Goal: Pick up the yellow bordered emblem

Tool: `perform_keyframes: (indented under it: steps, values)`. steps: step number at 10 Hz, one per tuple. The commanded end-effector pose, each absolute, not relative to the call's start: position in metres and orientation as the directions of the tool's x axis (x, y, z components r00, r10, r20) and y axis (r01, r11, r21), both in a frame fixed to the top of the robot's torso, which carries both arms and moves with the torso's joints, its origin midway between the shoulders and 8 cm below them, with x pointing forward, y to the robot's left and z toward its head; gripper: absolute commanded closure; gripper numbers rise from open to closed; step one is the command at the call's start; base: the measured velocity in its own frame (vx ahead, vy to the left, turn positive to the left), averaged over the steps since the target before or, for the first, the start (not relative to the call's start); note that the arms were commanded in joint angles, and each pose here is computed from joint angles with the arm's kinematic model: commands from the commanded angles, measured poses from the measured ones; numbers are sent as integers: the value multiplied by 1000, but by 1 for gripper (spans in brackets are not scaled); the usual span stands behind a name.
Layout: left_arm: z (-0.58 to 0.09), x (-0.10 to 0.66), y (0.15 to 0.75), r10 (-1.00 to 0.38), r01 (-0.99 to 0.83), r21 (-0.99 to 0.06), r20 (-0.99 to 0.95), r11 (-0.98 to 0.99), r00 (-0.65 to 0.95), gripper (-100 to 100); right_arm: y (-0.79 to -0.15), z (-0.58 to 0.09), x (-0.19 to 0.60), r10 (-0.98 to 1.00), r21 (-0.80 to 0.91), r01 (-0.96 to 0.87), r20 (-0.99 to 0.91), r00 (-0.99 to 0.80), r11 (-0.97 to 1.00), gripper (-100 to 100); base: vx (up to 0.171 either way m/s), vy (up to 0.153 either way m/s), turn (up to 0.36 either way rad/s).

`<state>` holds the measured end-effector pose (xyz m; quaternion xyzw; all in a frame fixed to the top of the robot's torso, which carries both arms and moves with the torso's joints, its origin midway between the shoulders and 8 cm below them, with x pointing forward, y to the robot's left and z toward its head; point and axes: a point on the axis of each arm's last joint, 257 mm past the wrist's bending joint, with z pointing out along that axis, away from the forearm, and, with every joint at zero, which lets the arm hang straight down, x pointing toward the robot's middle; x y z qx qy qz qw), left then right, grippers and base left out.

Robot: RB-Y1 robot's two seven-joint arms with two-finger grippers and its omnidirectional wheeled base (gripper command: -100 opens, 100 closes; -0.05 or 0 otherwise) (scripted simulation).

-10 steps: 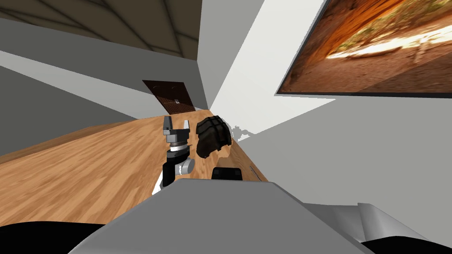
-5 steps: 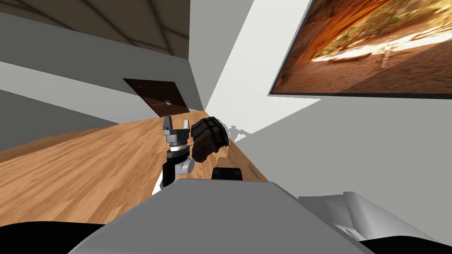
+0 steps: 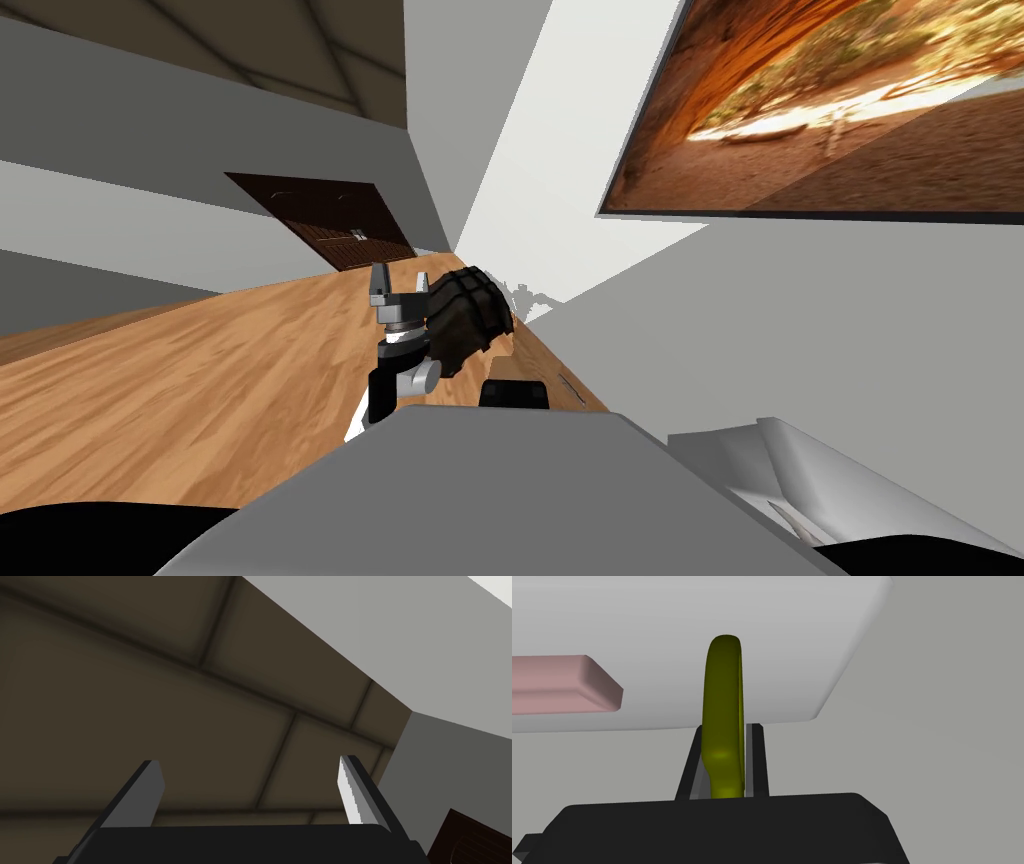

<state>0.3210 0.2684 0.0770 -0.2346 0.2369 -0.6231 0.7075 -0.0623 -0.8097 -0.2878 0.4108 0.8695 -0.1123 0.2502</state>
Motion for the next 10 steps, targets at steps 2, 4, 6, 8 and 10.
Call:
perform_keyframes:
  steps: [2, 4, 6, 8, 10]
  values:
    - [77, 321, 268, -993, 771, -627, -43, 113, 111, 0, -817, -281, -54, 640, 0, 758, -537, -550, 652, 100, 17, 0, -69]
    - [77, 321, 268, -993, 770, -627, -43, 114, 111, 0, -817, -279, -45, 625, -2, 741, -535, -568, 672, 100, 80, 0, -233]
    - [77, 321, 268, -993, 770, -627, -43, 113, 111, 0, -817, -277, -36, 611, -3, 724, -534, -584, 690, 100, 59, 5, -123]
    - [77, 321, 268, -993, 770, -627, -43, 113, 111, 0, -818, -275, -28, 597, -5, 708, -533, -600, 706, 100, 59, 7, -158]
    - [77, 321, 268, -993, 771, -627, -43, 113, 111, 0, -818, -275, -29, 599, -2, 710, -535, -596, 704, 0, 10, 4, -5]
